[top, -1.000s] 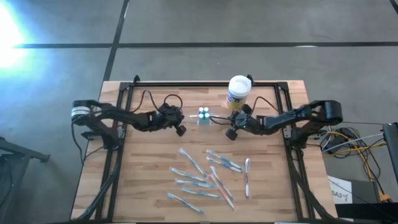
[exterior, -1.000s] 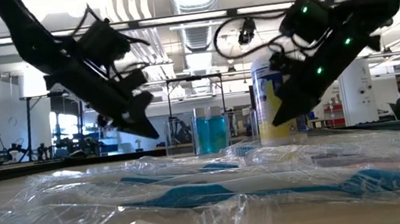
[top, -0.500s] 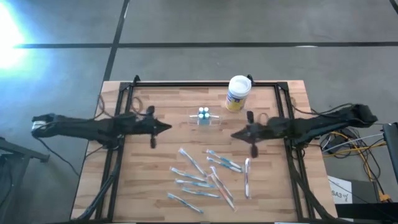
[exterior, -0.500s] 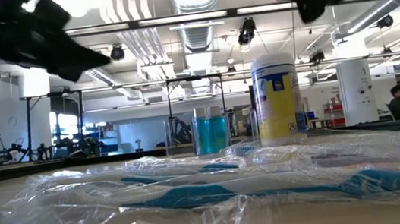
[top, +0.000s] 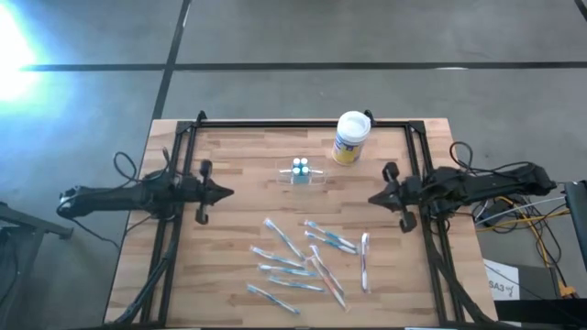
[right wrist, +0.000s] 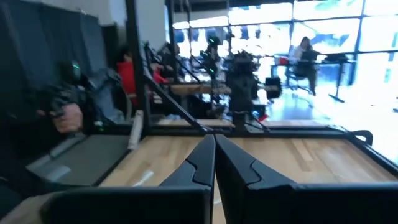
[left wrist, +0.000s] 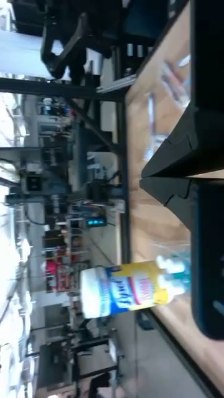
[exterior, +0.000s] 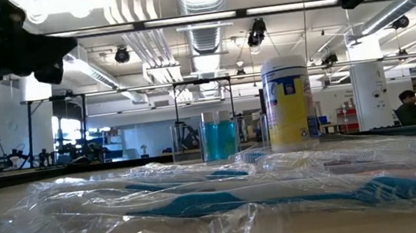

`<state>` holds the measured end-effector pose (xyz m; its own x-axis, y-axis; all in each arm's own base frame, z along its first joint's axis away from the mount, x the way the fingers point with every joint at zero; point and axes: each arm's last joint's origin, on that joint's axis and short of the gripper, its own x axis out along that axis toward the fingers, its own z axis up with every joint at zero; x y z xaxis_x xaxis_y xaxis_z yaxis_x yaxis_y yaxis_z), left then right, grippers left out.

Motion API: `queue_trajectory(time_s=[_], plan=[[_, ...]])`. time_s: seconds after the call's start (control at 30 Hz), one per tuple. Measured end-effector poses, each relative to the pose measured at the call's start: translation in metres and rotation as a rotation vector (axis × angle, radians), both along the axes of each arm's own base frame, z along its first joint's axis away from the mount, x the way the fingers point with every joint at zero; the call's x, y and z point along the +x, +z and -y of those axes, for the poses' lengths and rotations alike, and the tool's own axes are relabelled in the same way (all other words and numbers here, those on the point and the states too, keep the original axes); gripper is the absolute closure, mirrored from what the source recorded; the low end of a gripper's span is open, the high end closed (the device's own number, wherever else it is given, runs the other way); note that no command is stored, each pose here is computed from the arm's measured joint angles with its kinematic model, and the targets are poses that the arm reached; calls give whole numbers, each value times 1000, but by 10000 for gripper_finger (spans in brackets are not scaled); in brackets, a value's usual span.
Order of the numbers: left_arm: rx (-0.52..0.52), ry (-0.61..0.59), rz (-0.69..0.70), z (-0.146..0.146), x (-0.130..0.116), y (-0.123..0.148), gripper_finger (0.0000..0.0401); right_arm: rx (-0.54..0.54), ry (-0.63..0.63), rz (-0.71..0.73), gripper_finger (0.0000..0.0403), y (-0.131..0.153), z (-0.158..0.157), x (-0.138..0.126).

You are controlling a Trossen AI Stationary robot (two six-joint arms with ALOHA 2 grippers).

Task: Pick & Place toothbrushing station
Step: Put the violet toothbrush into the transparent organizer

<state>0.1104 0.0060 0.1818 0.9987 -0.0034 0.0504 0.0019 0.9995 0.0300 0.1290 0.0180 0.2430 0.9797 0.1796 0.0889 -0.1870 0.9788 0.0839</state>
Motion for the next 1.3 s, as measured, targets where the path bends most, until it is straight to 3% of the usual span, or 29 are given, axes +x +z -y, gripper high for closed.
queue_trajectory(time_s=[0.23, 0.33, 0.67, 0.9, 1.17, 1.3], plan=[[0, -3, -40, 0, -4, -5, 399, 81, 19, 45, 394, -12, 2, -15], [-6, -4, -39, 0, -4, -5, 395, 155, 21, -12, 394, -18, 2, -16], [-45, -5, -32, 0, -5, -3, 393, 469, -143, -648, 394, -3, -7, 7], [-44, -5, -29, 0, -5, -2, 393, 595, -220, -1057, 394, 1, -53, 47], [-47, -13, -46, 1, -5, -4, 391, 660, -328, -1271, 393, -9, -125, 78], [-50, -36, -48, 1, -5, -4, 397, 689, -367, -1337, 368, -19, -149, 89]])
